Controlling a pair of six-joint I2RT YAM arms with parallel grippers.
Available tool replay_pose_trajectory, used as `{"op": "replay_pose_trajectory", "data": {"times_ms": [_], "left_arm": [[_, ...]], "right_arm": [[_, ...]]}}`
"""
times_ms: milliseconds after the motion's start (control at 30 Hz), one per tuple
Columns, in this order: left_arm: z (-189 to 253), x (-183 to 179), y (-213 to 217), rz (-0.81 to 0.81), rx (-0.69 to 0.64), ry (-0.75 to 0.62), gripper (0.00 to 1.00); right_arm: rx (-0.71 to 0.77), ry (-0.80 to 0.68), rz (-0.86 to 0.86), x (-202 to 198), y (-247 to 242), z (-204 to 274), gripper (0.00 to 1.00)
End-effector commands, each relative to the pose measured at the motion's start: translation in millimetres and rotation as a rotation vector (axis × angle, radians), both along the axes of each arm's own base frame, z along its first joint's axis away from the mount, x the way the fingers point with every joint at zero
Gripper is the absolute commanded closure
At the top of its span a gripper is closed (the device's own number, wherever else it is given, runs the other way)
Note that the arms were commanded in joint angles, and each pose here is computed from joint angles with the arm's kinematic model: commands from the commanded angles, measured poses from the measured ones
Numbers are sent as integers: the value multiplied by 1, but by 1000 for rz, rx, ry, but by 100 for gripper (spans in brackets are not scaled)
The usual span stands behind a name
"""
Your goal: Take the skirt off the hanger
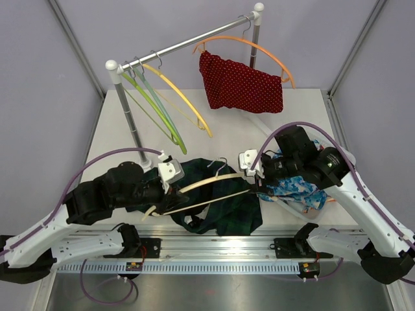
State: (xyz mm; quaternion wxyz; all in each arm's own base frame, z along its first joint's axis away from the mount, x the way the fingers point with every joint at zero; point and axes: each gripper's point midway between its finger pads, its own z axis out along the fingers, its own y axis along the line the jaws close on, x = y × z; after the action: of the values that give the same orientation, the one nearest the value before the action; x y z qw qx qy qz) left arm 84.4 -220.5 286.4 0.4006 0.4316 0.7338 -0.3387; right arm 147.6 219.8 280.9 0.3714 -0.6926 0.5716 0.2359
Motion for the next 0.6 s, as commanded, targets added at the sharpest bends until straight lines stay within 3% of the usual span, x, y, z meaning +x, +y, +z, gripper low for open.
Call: {"op": "replay_pose_trajectory", "data": {"times_ms": [0, 133, 333, 433, 467, 567], "left_arm": [[31, -9, -7, -103, -121, -98, 100], [31, -16, -2, -141, -113, -112, 100], [41, -12, 10, -131, -132, -208, 100], [44, -11, 16, -116, -141, -238, 100], [45, -10, 16, -114, -145, -245, 100], [46, -8, 19, -103, -145, -261, 100]], "right_arm": [[93, -1, 60, -3, 4, 6, 27], [112, -9, 117, -10, 4, 12, 28], [96, 128, 280, -42, 3, -6, 34], [116, 195, 334, -55, 4, -7, 44], [119, 204, 339, -56, 5, -7, 59], [112, 206, 329, -55, 4, -7, 79]]}}
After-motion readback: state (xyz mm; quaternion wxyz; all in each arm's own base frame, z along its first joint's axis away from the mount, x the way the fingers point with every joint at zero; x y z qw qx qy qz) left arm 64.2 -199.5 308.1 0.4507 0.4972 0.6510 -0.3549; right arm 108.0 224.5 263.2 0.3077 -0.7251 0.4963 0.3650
